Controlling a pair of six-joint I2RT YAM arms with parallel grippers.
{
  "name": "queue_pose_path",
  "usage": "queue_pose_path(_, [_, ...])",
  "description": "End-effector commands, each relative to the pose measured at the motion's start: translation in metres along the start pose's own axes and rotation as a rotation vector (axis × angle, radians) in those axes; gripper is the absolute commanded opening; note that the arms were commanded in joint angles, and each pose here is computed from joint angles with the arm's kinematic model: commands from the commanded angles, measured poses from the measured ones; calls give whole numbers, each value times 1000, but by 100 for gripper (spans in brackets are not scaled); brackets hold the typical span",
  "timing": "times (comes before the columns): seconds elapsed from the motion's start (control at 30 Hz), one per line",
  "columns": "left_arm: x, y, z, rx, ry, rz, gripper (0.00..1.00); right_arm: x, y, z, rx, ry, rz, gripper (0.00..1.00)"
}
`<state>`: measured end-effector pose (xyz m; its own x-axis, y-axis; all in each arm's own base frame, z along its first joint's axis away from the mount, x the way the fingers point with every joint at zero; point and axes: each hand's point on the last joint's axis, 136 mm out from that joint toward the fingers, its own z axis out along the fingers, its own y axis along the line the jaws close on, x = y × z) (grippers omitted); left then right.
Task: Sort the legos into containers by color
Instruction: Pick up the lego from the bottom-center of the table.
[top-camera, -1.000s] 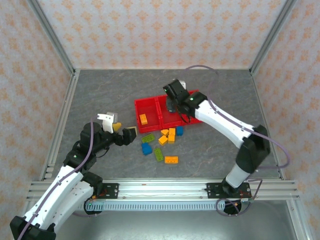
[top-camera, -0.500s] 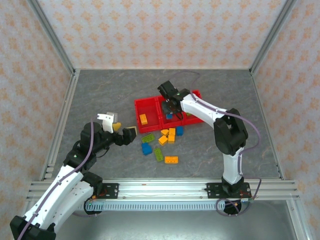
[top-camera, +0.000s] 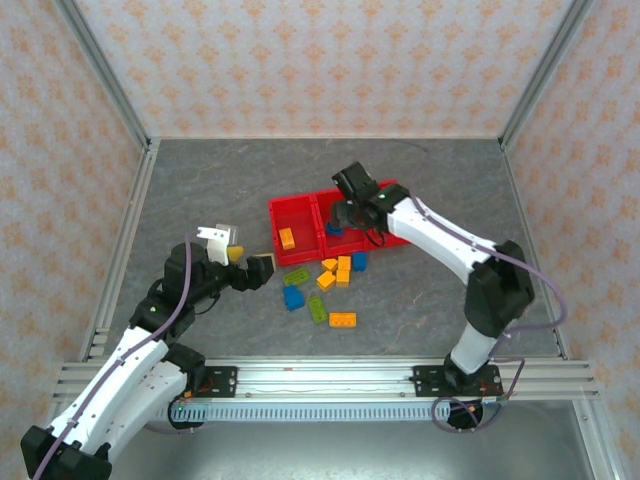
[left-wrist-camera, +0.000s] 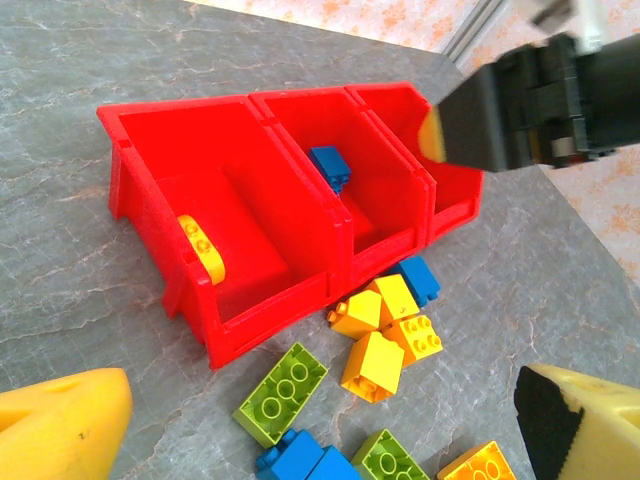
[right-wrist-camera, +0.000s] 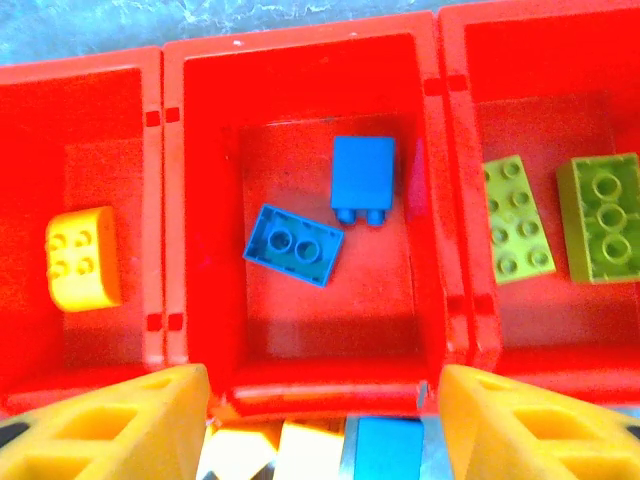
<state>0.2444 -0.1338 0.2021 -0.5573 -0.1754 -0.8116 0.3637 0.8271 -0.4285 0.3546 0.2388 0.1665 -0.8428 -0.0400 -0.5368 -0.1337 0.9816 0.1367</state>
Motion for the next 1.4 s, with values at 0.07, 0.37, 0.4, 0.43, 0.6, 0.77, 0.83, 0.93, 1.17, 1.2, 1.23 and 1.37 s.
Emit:
queue_pose_path(0.07, [-2, -2, 2, 5, -4, 14, 99, 43, 4, -19, -63, 59, 76, 65])
queue_pose_path(0.37, [-5, 3, 0, -28, -18, 15, 99, 121, 47, -57, -140, 107, -382, 73])
queue_pose_path(0.4, [-6, 5, -1, -38, -22, 16, 99, 119, 43, -61, -102, 63, -447, 74])
queue_pose_path(0.43, [-7, 5, -2, -44, -27, 15, 99, 118, 41, -63, -90, 45, -481, 74])
queue_pose_path(0.6, [-9, 2, -5, -30, -41, 21, 99, 144, 47, -74, -156, -45, -831, 77])
queue_pose_path(0.77, [-9, -1, -6, -12, -44, 25, 99, 173, 47, -68, -265, -66, -1024, 81])
queue_pose_path(0.83, [-9, -2, -7, -11, -45, 25, 99, 179, 46, -60, -269, -82, -1073, 82])
queue_pose_path(0.93, [-11, -2, -9, -10, -56, 30, 99, 186, 37, -47, -229, -84, -1137, 83])
queue_pose_path(1.17, [-15, -7, -14, 9, -80, 36, 99, 214, 34, -18, -221, 65, -1277, 81])
queue_pose_path(1.2, [-15, -7, -14, 11, -81, 38, 99, 217, 33, -15, -218, 83, -1292, 80])
queue_pose_path(1.23, [-15, -8, -15, 14, -81, 38, 99, 220, 33, -11, -213, 97, -1307, 79])
queue_pose_path(1.37, [-15, -10, -16, 25, -86, 42, 100, 226, 40, -9, -262, 100, -1311, 79])
